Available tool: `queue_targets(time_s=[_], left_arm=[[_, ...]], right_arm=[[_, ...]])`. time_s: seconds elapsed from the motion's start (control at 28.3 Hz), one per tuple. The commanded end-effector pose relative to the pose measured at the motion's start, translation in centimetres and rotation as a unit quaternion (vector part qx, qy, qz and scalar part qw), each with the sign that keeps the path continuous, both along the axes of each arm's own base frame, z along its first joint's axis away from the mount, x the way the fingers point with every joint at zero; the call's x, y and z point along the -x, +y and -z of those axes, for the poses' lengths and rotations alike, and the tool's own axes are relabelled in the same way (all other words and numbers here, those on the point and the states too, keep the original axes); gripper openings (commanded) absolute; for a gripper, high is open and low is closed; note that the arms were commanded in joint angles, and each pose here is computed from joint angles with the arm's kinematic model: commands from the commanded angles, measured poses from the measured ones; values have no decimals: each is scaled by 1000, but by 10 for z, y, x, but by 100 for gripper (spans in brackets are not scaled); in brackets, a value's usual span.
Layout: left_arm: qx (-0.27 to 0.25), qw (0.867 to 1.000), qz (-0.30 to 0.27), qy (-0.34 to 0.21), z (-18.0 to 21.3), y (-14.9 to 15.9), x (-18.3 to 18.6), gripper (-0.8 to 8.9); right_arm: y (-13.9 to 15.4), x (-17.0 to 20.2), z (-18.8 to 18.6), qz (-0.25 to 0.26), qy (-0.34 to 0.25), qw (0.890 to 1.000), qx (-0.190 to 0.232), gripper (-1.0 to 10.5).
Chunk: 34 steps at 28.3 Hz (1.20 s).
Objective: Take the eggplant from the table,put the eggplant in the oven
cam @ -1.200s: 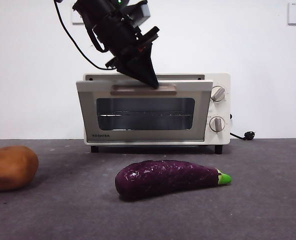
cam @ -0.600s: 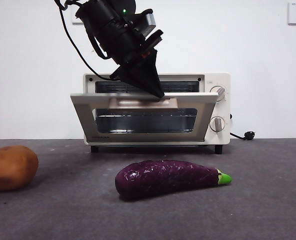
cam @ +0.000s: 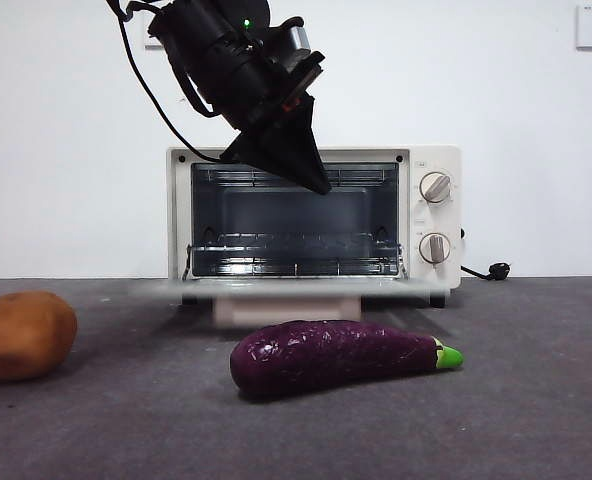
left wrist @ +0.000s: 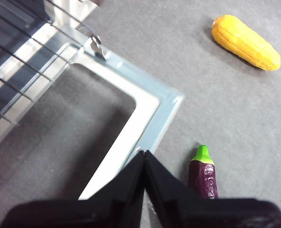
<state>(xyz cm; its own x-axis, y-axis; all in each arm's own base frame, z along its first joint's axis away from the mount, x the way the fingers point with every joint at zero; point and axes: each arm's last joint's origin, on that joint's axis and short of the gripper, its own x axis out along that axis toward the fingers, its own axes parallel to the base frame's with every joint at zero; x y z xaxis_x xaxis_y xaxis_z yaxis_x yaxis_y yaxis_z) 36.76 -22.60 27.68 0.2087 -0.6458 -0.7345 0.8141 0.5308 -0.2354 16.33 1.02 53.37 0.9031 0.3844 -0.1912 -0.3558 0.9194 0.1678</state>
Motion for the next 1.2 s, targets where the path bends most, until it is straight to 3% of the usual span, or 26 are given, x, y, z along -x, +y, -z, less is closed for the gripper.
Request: queue_targets(time_s=[0.04, 0.35, 0.56, 0.88, 1.2], left_arm=[[2, 1000, 0, 4, 2, -3, -2, -6], [23, 999, -25, -39, -50, 8, -8, -6], [20, 993, -68, -95, -111, 29, -6, -6], [52, 976, -134, -166, -184, 76, 18, -6], [68, 953, -190, -226, -233, 123, 65, -6]], right_arm=[[0, 0, 0, -4, 0, 1000, 6, 629], [2, 1, 6, -31, 28, 999, 10, 629], [14, 2, 20, -84, 81, 992, 49, 629], [45, -15, 44, -162, 168, 967, 106, 628], [89, -36, 68, -241, 219, 929, 177, 626]])
